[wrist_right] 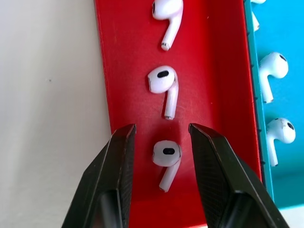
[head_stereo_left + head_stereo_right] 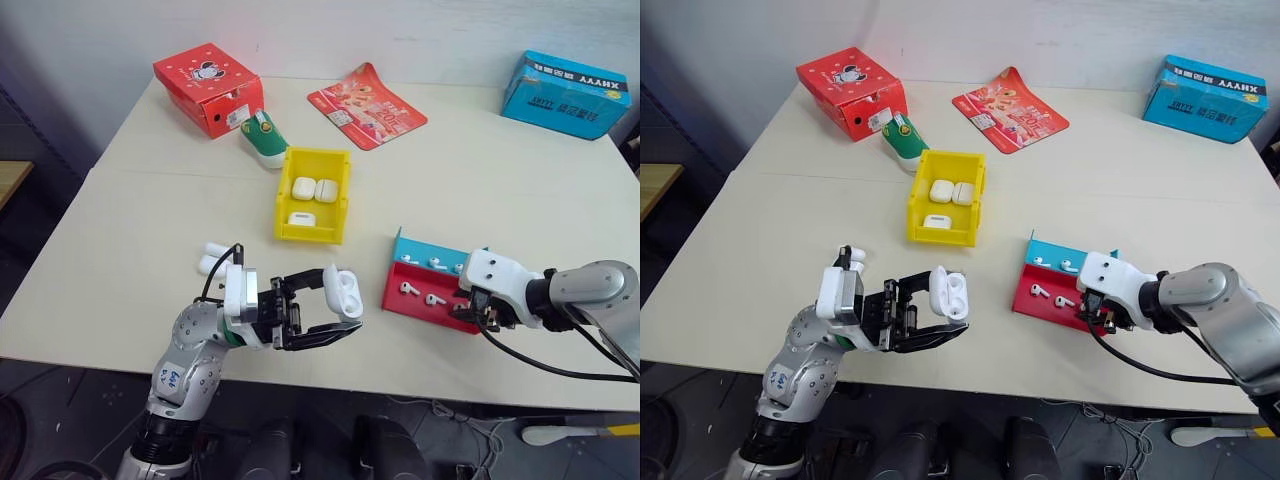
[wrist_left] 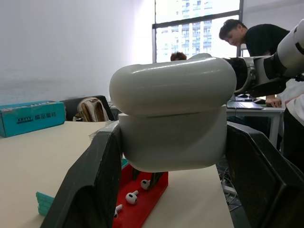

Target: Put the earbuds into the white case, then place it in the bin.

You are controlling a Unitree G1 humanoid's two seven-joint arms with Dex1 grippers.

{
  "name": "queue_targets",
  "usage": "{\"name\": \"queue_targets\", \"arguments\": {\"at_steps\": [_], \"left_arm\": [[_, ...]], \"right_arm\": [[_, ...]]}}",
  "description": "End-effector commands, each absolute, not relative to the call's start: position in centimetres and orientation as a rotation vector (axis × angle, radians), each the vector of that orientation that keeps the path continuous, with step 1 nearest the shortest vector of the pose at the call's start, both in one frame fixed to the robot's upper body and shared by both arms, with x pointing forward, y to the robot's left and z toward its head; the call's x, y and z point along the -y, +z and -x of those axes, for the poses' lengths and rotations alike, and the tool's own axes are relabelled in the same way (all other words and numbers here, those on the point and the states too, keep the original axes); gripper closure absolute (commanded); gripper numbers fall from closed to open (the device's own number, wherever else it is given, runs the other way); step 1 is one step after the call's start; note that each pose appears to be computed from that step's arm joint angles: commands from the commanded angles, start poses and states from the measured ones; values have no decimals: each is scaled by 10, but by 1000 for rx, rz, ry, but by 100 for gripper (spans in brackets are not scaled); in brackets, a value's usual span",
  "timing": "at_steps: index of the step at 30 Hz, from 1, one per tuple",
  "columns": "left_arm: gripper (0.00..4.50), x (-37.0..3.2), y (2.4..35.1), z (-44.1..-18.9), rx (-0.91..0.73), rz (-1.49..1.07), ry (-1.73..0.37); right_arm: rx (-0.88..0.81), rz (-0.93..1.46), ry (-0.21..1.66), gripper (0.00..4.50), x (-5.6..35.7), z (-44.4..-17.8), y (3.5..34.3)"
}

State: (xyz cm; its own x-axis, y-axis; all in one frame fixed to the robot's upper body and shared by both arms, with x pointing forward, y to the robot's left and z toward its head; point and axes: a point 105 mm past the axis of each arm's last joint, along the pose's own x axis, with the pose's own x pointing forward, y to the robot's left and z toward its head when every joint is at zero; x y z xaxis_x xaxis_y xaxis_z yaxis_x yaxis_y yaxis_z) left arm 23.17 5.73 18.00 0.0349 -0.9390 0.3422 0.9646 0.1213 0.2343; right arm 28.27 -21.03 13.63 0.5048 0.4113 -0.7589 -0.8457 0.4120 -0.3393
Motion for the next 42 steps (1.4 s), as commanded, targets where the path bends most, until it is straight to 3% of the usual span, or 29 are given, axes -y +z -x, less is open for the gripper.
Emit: {"name": "queue_targets", "arguments": {"at_steps": [1, 18, 42], "left_arm": [[171, -55, 187, -225, 507, 46, -1475], [171, -56, 187, -227, 505, 53, -1474], [171, -56, 189, -228, 504, 40, -1473]], "right_arm": [[-631, 817, 848, 273, 210, -286, 142], [-774, 864, 835, 273, 217, -287, 132], [-791, 808, 795, 273, 220, -287, 126]]}}
